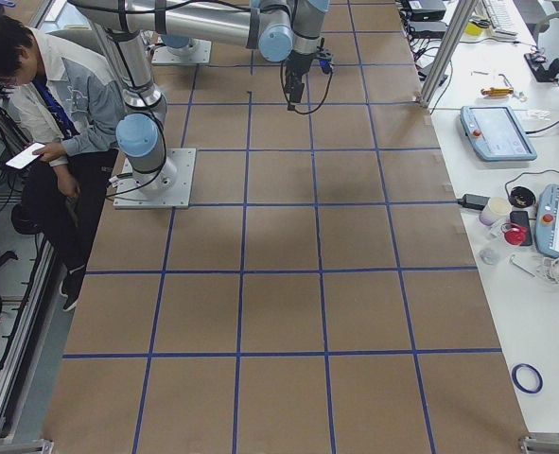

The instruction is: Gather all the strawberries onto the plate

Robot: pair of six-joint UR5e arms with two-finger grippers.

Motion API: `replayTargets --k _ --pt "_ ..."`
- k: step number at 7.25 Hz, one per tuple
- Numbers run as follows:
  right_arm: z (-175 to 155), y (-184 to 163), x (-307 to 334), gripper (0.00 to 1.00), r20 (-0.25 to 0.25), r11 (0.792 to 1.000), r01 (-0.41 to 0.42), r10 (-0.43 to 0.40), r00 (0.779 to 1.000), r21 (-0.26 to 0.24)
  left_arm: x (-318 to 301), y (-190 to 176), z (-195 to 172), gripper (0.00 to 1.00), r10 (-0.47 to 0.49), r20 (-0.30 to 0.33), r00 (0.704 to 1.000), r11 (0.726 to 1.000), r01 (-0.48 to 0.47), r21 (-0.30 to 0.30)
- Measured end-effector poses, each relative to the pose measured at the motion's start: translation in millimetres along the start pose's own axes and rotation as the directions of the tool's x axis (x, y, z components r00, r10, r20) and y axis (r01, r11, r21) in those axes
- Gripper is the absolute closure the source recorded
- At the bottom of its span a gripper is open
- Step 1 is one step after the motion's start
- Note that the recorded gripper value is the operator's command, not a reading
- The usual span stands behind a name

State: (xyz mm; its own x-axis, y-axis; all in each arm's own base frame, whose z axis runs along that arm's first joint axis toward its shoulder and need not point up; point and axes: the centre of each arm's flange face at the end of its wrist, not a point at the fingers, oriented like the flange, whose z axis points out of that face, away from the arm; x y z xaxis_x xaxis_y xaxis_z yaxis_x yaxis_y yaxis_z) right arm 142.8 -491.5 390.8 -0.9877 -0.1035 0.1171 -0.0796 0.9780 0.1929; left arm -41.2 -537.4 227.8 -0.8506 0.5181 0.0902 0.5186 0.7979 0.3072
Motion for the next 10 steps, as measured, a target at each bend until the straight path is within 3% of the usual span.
replayTargets --k 1,3,4,5,6,7,8,10 --pt "-2.3 0.2 0.4 0.0 0.002 1.0 -0.001 0.001 1.0 0.002 -8.7 -0.9 -19.9 0.0 -0.102 0.025 0.995 0.994 0.101 0.033" --pt "-12.1 2.8 1.1 0.0 0.015 1.0 -0.01 0.009 1.0 0.013 -15.6 -2.7 -61.3 0.0 -0.211 0.06 0.976 0.973 0.203 0.111" --pt "-21.6 3.3 1.7 0.0 0.026 1.0 -0.017 0.016 1.0 0.02 -12.9 0.0 -76.5 0.0 -0.29 0.071 0.955 0.95 0.278 0.144" --pt "-36.4 4.7 3.1 0.0 0.032 0.999 -0.029 0.029 0.999 0.019 -7.3 3.4 -91.8 0.0 -0.432 0.063 0.9 0.891 0.415 0.183" --pt "-56.1 7.4 4.9 0.0 0.033 0.999 -0.049 0.049 0.998 0.018 5.0 5.8 -108.6 0.0 -0.555 0.043 0.831 0.816 0.534 0.224" --pt "-73.1 10.5 6.3 0.0 0.032 0.998 -0.066 0.065 0.997 0.019 23.2 8.9 -128.2 0.0 -0.603 0.031 0.797 0.777 0.579 0.246" --pt "-81.5 12.4 5.9 0.0 0.034 0.997 -0.071 0.071 0.997 0.02 41.0 16.2 -152.4 0.0 -0.608 0.029 0.793 0.775 0.585 0.239" --pt "-82.2 13.8 2.1 0.0 0.039 0.998 -0.068 0.068 0.997 0.016 74.9 42.4 -213.9 0.0 -0.566 0.005 0.824 0.808 0.554 0.203"
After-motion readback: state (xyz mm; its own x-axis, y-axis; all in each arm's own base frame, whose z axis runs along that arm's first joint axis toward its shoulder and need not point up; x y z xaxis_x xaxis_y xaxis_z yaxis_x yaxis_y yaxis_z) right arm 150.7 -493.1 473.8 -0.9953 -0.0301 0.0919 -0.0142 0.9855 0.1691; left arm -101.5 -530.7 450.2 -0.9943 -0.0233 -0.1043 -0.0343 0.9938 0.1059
